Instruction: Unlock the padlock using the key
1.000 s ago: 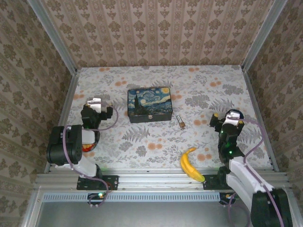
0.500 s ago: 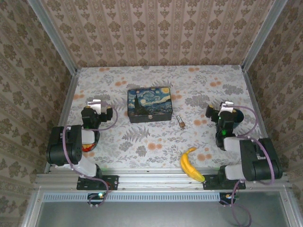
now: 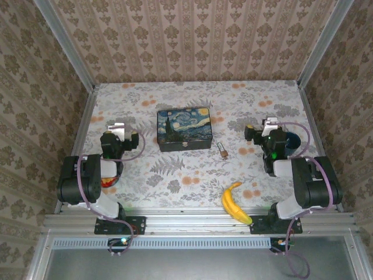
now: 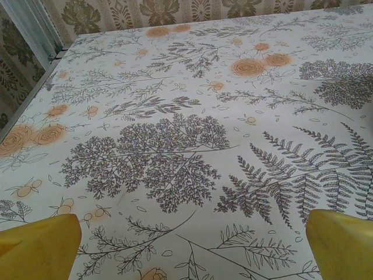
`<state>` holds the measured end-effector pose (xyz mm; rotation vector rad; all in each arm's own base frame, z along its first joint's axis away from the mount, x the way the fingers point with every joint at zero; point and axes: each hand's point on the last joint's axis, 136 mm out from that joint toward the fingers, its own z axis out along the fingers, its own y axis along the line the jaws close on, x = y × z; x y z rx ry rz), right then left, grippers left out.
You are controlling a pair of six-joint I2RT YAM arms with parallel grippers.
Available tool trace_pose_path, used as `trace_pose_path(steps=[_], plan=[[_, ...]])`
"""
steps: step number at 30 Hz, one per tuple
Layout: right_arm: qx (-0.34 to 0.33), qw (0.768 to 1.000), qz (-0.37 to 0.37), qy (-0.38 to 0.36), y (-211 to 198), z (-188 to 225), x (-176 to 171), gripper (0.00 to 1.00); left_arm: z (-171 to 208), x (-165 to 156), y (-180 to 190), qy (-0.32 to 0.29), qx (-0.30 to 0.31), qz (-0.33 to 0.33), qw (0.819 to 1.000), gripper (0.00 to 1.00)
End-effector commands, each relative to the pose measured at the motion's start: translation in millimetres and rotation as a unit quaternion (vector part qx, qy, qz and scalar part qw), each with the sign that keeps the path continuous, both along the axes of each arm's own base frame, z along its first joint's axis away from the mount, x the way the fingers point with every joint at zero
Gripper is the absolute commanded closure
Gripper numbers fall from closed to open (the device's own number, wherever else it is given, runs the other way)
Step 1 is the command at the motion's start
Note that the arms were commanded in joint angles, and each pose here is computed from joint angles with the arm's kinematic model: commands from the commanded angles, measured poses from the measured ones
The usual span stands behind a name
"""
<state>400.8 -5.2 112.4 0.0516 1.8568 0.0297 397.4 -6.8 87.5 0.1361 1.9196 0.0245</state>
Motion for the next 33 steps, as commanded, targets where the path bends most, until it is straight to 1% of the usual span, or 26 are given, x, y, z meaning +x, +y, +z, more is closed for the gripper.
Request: trace_pose_path(steps=[1,5,8,33], plan=[[0.009,0.998,0.053,0.027,14.1,-13.9,-2.4,0.0,8.8,3.4,-1.2,-0.011,-0.001,0.0,1.0,0.0],[0.006,0.998,0.049,0.029,13.3,-13.5,-2.3,0.0,8.3,3.2,-1.5,-0.011,-0.001,0.0,1.0,0.0],[0.0,0.999,0.025,0.032,7.8,-14.0,-0.9,0.0,8.6,3.3,-0.7,-0.011,0.0,0.001,1.0,0.0],[-0.002,0.999,0.023,0.033,8.0,-14.3,-0.9,0.0,8.9,3.4,-0.9,-0.012,-0.001,0.001,1.0,0.0]])
